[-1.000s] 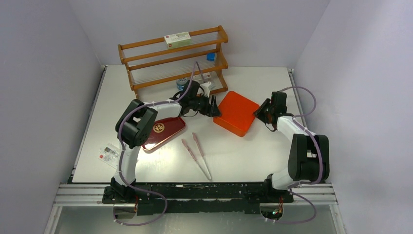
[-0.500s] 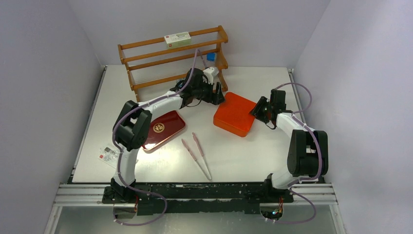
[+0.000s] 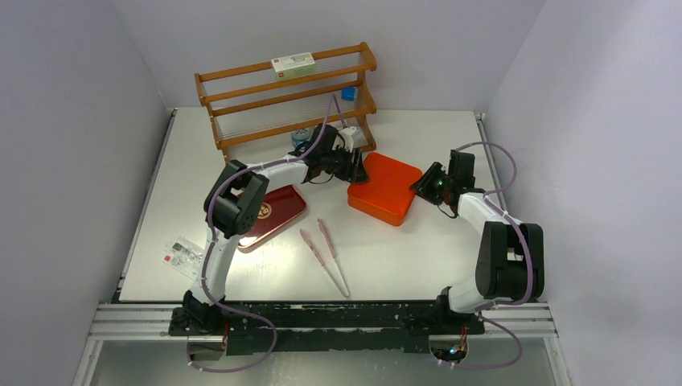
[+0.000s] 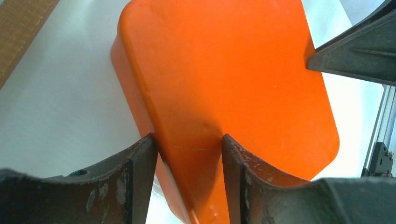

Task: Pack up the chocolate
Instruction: Adjust the packing box at the center of the board, then close the box lid on the packing box, then reset both arms

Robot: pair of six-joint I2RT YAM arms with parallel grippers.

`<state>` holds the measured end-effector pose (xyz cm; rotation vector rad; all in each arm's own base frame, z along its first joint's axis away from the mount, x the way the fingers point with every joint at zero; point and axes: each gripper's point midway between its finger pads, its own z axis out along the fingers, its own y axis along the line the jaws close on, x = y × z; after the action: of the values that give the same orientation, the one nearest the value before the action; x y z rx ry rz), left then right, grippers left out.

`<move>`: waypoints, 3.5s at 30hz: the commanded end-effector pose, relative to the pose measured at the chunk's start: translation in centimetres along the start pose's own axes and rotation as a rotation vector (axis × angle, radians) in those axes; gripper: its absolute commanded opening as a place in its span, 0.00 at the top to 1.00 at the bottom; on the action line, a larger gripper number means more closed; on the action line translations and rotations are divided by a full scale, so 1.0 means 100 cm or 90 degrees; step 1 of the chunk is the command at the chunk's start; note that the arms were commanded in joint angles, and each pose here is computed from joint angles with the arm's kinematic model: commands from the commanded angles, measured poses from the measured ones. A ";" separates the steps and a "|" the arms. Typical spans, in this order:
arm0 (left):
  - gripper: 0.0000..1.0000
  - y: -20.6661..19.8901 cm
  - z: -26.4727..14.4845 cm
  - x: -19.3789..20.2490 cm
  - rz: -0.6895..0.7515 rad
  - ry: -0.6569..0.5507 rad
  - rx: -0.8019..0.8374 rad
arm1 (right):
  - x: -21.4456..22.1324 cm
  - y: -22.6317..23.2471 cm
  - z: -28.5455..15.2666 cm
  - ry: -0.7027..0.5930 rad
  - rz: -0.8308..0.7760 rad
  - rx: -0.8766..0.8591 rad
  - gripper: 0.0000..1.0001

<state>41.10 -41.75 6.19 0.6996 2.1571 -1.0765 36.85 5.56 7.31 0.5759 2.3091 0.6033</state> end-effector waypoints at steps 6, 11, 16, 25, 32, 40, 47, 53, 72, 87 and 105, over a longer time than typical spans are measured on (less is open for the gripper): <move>0.34 0.004 -0.010 0.030 0.007 0.064 -0.033 | 0.009 -0.050 0.009 -0.003 -0.005 0.128 0.70; 0.28 -0.004 -0.010 0.014 0.009 0.042 -0.012 | 0.025 -0.079 0.015 0.013 0.009 0.195 0.76; 0.28 -0.010 -0.008 0.009 -0.007 0.037 0.009 | 0.039 -0.091 0.014 0.015 0.035 0.217 0.75; 0.36 0.003 -0.009 0.010 -0.010 0.042 -0.038 | 0.038 -0.086 0.013 0.022 0.026 0.205 0.66; 0.41 -0.018 -0.019 -0.017 -0.045 -0.017 0.002 | -0.044 -0.021 -0.034 -0.058 -0.045 0.187 0.38; 0.47 -0.018 -0.005 0.002 -0.061 0.007 0.025 | -0.002 0.043 -0.047 0.007 -0.165 0.152 1.00; 0.49 -0.028 -0.002 0.008 -0.059 0.012 0.031 | 0.040 -0.011 -0.039 0.063 -0.174 0.243 1.00; 0.50 -0.034 -0.004 0.010 -0.063 0.019 0.027 | 0.048 -0.022 -0.041 0.097 -0.181 0.276 1.00; 0.69 -0.039 -0.006 -0.104 -0.066 -0.231 0.023 | -0.088 0.026 0.021 -0.147 -0.153 0.169 1.00; 0.81 0.012 0.023 -0.038 -0.088 -0.133 -0.088 | -0.062 -0.023 0.032 -0.061 -0.136 0.254 1.00; 0.03 -0.114 -0.161 -0.122 0.046 -0.198 -0.058 | -0.031 0.113 -0.124 -0.111 -0.205 -0.049 0.00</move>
<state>39.64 -39.31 29.03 0.4624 1.8208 -1.0368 36.44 8.35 24.02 0.2564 2.0866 0.3725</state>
